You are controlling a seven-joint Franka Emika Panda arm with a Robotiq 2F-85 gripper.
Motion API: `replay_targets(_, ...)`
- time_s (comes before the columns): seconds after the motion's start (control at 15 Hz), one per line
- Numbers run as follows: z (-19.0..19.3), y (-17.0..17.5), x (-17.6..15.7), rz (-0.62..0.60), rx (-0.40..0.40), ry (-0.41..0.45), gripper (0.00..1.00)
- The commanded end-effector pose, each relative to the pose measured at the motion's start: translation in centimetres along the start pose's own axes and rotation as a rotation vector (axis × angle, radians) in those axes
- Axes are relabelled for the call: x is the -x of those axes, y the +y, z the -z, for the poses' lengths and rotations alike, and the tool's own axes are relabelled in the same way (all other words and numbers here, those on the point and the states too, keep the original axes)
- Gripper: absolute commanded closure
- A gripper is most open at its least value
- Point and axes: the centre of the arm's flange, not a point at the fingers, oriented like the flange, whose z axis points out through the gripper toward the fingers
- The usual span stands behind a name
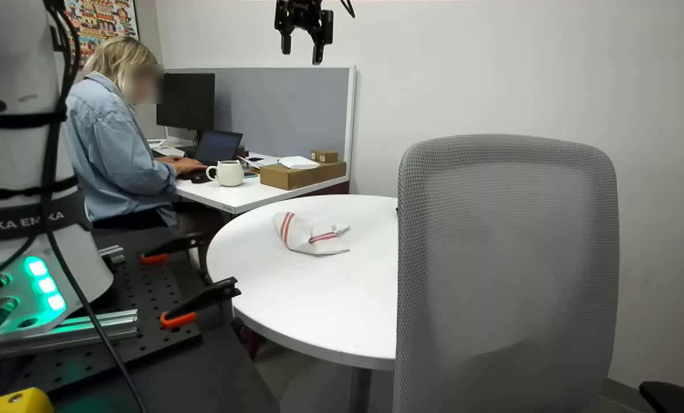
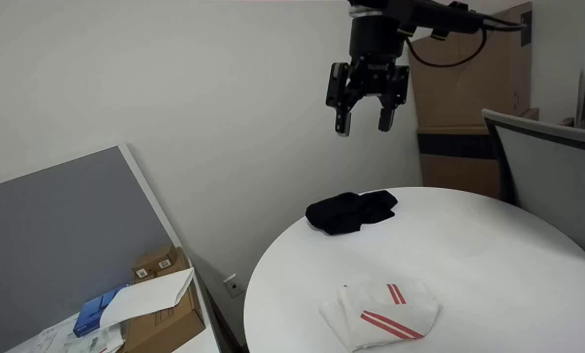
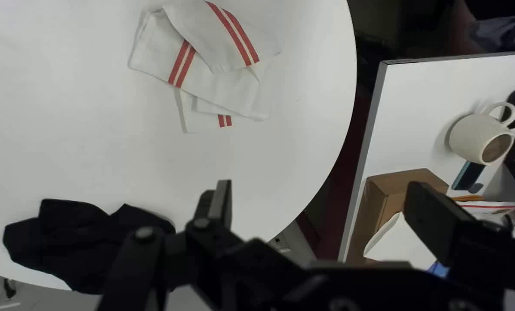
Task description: Place the towel on the backrest of the grey chair
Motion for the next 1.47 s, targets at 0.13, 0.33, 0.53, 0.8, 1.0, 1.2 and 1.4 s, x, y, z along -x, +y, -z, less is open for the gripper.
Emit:
replay_targets(0.13,0.1,0.0,0.0,0.000,0.000,0.001,0.00)
replay_targets(0.33,0.1,-0.2,0.1,0.027,0.005,-0.005,0.00)
replay_targets(0.53,-1.7,-1.2,0.3,0.127,0.000,-0.072,0.00)
replay_targets(0.8,-6.2,-2.2,0.8,0.247,0.001,-0.158,0.00)
replay_targets(1.0,-9.5,-2.0,1.0,0.304,0.021,-0.207,0.00)
replay_targets(1.2,-12.4,-0.7,1.7,0.332,0.037,-0.257,0.00)
replay_targets(1.4,-14.8,1.4,3.0,0.320,0.037,-0.306,0.00)
